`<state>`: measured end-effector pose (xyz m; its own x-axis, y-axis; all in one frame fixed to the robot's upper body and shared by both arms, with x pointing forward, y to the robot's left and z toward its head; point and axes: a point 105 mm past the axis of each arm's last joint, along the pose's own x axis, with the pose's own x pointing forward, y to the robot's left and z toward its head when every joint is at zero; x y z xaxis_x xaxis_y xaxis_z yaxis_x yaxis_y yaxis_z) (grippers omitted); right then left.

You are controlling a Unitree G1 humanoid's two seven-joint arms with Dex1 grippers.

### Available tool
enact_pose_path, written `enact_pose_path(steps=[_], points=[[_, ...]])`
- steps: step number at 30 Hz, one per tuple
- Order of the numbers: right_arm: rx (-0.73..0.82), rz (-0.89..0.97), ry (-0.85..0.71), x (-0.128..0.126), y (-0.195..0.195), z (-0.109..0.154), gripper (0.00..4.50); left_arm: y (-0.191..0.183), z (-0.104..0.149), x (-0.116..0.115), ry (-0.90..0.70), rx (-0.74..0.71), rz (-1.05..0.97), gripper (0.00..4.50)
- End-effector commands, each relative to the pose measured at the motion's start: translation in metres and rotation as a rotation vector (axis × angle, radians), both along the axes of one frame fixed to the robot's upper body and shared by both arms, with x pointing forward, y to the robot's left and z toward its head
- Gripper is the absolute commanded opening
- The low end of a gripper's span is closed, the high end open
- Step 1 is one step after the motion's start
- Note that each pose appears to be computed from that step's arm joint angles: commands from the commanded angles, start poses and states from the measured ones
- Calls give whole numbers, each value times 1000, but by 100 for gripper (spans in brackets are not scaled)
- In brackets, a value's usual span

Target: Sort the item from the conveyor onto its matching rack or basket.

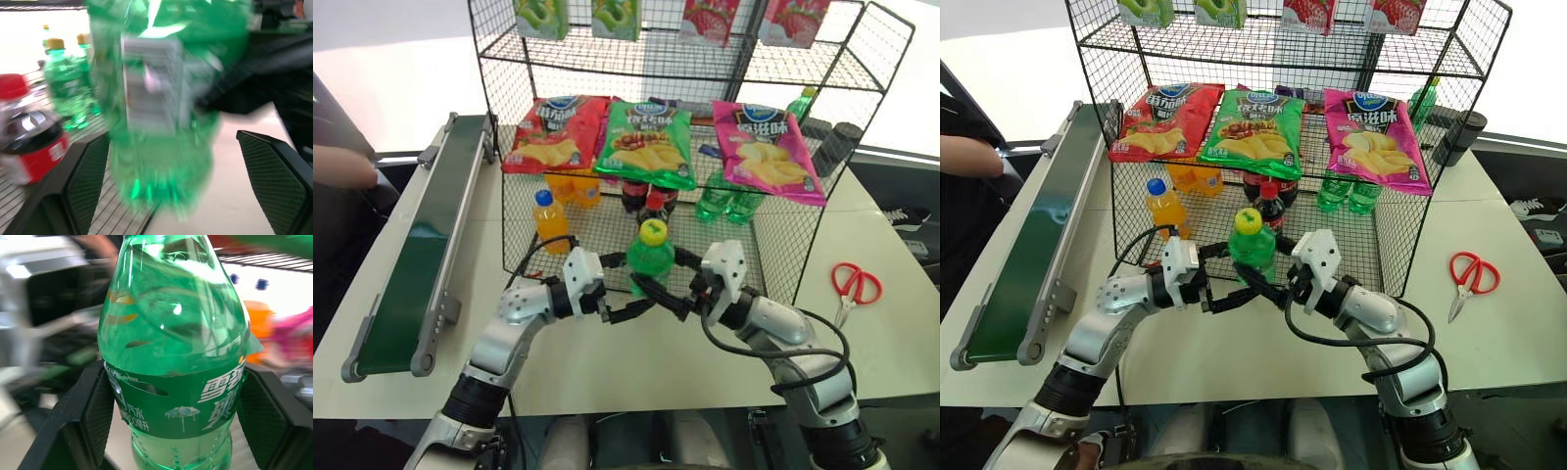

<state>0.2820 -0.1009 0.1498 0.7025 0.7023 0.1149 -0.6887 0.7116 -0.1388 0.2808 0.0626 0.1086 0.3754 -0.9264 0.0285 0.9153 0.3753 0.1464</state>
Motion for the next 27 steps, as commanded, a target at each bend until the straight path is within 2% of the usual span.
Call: enact_pose_path(steps=[1, 5, 12, 19, 27], points=[[-5, -219, -103, 6, -39, 8, 300, 13, 4, 7, -21, -29, 103, 442], [10, -455, -76, 10, -79, -13, 300, 14, 7, 8, -28, -48, 140, 442], [92, -659, -37, 23, -107, -39, 300, -7, 13, 0, -13, -59, 72, 442], [168, -704, -13, 47, -116, -50, 300, -17, 15, -2, -2, -56, 41, 442], [216, -672, 28, 56, -112, -61, 300, -16, 15, -2, -6, -46, 33, 442]])
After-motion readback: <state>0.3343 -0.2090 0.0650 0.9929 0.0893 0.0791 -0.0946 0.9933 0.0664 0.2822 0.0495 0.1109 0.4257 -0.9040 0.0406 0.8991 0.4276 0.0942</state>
